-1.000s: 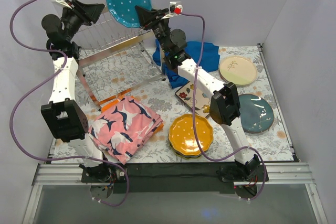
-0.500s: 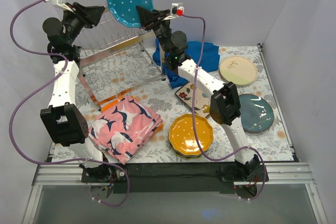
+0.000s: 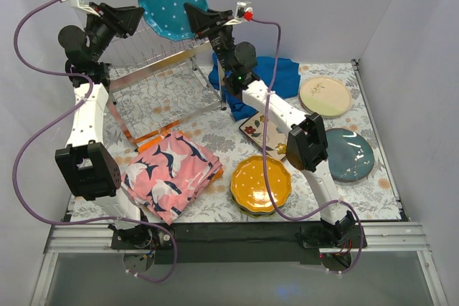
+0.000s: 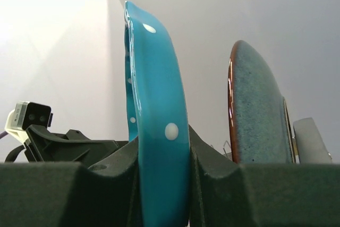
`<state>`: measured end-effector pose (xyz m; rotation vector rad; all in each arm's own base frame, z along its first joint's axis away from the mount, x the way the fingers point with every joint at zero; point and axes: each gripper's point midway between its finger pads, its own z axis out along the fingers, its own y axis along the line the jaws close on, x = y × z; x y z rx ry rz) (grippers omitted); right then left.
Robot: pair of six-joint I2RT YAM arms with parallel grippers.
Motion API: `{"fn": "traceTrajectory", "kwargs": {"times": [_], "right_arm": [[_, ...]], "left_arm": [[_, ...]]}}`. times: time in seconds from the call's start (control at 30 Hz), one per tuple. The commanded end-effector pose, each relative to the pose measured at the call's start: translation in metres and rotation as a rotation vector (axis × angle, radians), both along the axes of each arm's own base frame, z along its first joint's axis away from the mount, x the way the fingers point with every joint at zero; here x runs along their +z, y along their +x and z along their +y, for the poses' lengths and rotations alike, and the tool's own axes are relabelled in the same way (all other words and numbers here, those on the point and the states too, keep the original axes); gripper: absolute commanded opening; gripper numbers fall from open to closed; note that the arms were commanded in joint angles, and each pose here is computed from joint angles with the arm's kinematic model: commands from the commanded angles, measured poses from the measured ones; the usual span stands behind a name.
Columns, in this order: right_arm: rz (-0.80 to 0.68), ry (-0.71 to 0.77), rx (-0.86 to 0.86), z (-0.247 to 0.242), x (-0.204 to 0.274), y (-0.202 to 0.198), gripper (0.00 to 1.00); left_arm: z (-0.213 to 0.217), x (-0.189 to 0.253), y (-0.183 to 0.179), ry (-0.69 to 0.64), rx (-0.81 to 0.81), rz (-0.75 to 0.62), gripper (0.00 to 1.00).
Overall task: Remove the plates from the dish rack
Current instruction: Unload the plate from the dish rack.
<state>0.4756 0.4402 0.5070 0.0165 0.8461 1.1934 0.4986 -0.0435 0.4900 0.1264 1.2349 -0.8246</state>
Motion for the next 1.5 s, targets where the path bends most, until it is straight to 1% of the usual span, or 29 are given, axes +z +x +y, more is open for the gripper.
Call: {"fn": "traceTrajectory", "kwargs": {"times": [0.0, 0.2, 0.53, 0.7, 1.1, 1.33, 1.37, 1.47], "right_arm": [[-0.221, 0.238, 0.036, -0.045, 0.091, -0.057, 0.01], [-0.203, 0.243, 0.060, -0.043, 0.089, -0.057, 0.01], [-0.215, 0.277, 0.133, -0.052, 0.108, -0.077, 0.01], [-0.208, 0.289, 0.143, -0.055, 0.111, -0.080, 0.01], [-0.195, 0.329, 0.179, -0.064, 0.118, -0.087, 0.01], [-0.178, 0.343, 0.243, -0.071, 0.122, -0.102, 0.01], [-0.159, 0.333, 0.245, -0.069, 0.114, -0.100, 0.01], [-0.130, 0.340, 0.264, -0.077, 0.111, -0.105, 0.01]], "left_arm": [[-0.011, 0.027, -0.025, 0.011, -0.039, -0.086, 0.43], [-0.012, 0.019, -0.021, 0.009, -0.044, -0.068, 0.43], [-0.010, 0.038, -0.039, 0.023, -0.003, -0.118, 0.43], [-0.013, 0.049, -0.051, 0.020, -0.005, -0.141, 0.43], [-0.012, 0.049, -0.060, 0.019, 0.008, -0.144, 0.43], [-0.015, 0.063, -0.078, 0.020, 0.014, -0.173, 0.46], [-0.015, 0.068, -0.083, 0.020, 0.015, -0.182, 0.46], [-0.015, 0.072, -0.093, 0.014, 0.026, -0.181, 0.47]]}}
